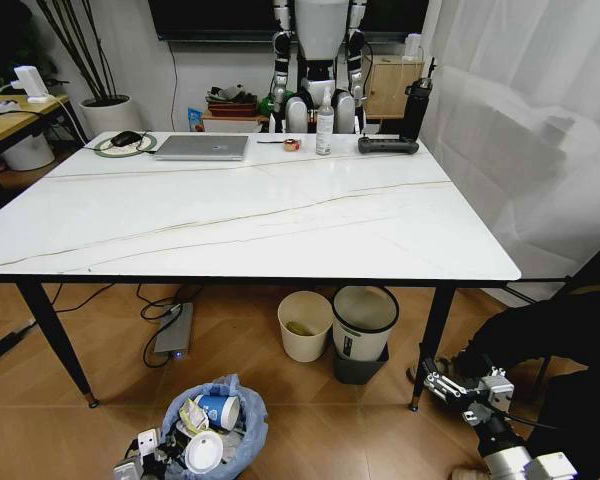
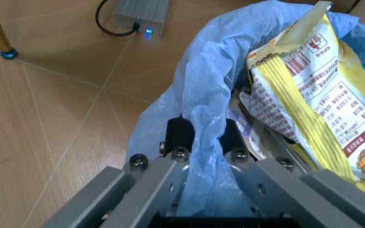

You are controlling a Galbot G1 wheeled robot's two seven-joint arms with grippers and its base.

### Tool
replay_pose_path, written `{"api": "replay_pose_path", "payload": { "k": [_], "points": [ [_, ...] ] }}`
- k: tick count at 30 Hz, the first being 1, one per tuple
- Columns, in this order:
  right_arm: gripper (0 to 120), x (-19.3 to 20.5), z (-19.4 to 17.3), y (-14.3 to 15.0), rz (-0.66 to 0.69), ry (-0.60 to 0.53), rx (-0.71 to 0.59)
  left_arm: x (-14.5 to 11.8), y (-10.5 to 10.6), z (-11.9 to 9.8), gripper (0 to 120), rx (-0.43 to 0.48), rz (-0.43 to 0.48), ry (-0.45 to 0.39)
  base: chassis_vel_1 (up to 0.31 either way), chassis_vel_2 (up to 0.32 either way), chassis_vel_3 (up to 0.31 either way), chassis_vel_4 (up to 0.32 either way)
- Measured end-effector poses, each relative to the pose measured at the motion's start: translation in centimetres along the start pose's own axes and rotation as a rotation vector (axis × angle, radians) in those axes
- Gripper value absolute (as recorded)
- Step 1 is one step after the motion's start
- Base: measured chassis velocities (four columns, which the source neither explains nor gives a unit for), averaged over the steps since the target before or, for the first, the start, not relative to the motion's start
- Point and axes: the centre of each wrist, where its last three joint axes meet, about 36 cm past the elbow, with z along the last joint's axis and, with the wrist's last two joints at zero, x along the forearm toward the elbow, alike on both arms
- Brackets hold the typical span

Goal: Pick up the trash bin and place the trash from the table into it.

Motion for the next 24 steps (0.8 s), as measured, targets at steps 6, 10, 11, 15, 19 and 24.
{"api": "replay_pose_path", "payload": {
  "k": [6, 10, 11, 15, 19, 24],
  "points": [
    [100, 0.00, 0.00, 0.00, 0.000, 0.000, 0.000, -0.06, 0.03, 0.05, 0, 0.000, -0.001, -0.001, 0.000, 0.000, 0.000, 0.000],
    [100, 0.00, 0.00, 0.00, 0.000, 0.000, 0.000, -0.12, 0.01, 0.21, 0, 0.000, -0.001, -0.001, 0.000, 0.000, 0.000, 0.000],
    [100, 0.00, 0.00, 0.00, 0.000, 0.000, 0.000, -0.12, 0.00, 0.22, 0, 0.000, -0.001, -0.001, 0.000, 0.000, 0.000, 0.000],
    [100, 0.00, 0.00, 0.00, 0.000, 0.000, 0.000, -0.25, -0.01, 0.33, 0, -0.002, -0.002, -0.004, 0.000, 0.000, 0.000, 0.000],
    [100, 0.00, 0.00, 0.00, 0.000, 0.000, 0.000, -0.43, -0.01, 0.49, 0, -0.001, -0.004, -0.012, 0.000, 0.000, 0.000, 0.000],
    [100, 0.00, 0.00, 0.00, 0.000, 0.000, 0.000, -0.74, 0.07, 0.97, 0, -0.002, -0.002, -0.027, 0.000, 0.000, 0.000, 0.000]
  ]
}}
